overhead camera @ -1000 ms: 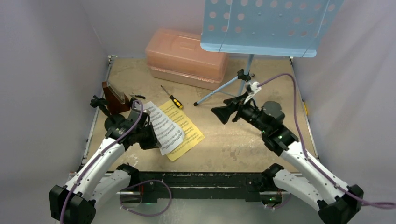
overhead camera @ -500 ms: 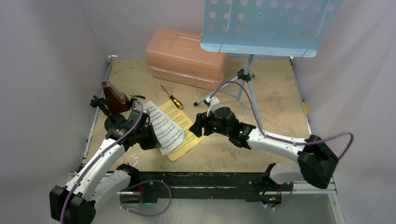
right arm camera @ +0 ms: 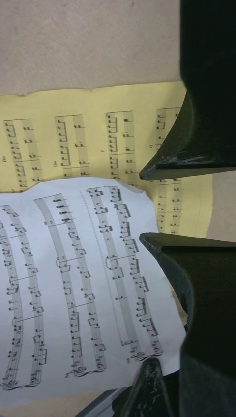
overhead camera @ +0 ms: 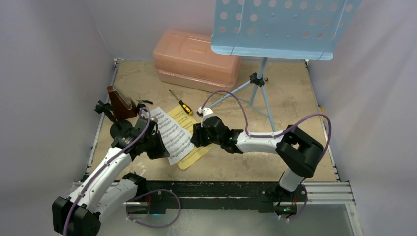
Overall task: Pack up the instrument practice props
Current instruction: Place the sheet music at the center of the board.
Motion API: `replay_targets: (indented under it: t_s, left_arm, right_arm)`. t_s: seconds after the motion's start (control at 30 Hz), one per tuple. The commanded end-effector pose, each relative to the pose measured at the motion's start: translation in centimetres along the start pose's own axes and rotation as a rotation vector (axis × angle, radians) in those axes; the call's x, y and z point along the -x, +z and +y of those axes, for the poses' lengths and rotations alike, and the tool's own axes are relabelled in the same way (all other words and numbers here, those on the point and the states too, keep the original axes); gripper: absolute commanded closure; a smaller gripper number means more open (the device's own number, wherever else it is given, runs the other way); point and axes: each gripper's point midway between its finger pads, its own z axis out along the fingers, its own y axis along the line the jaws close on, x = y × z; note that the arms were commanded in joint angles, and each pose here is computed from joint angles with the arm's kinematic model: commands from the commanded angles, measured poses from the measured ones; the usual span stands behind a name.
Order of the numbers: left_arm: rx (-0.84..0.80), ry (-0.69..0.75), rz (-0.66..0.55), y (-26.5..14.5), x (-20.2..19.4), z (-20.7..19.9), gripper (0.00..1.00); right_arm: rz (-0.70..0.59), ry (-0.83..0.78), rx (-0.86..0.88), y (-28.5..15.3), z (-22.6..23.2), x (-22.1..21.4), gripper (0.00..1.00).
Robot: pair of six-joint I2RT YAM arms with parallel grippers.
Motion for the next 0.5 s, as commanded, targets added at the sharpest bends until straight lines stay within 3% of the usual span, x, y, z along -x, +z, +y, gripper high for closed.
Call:
replay_targets:
  t_s: [0.0,0.17,0.47]
  left_arm:
    - [-0.015,0.009,-0.021,0.2,0.4,-0.3,1.0]
    - [-0.018,0.012,-0.022,0.3,0.4,-0.3,1.0]
    - [-0.013,0.018,-0.018,0.6,0.3,-0.1,1.0]
  right_arm:
    - [-0.083,0.025,-0.007,1.8,1.3,2.9,0.56]
    - [-0.041,0.044,-0.1,3.3,-0.6,1.5,0.65]
    - [-0.032,0.042,-0.149,3.5,-1.6,1.0,0.68]
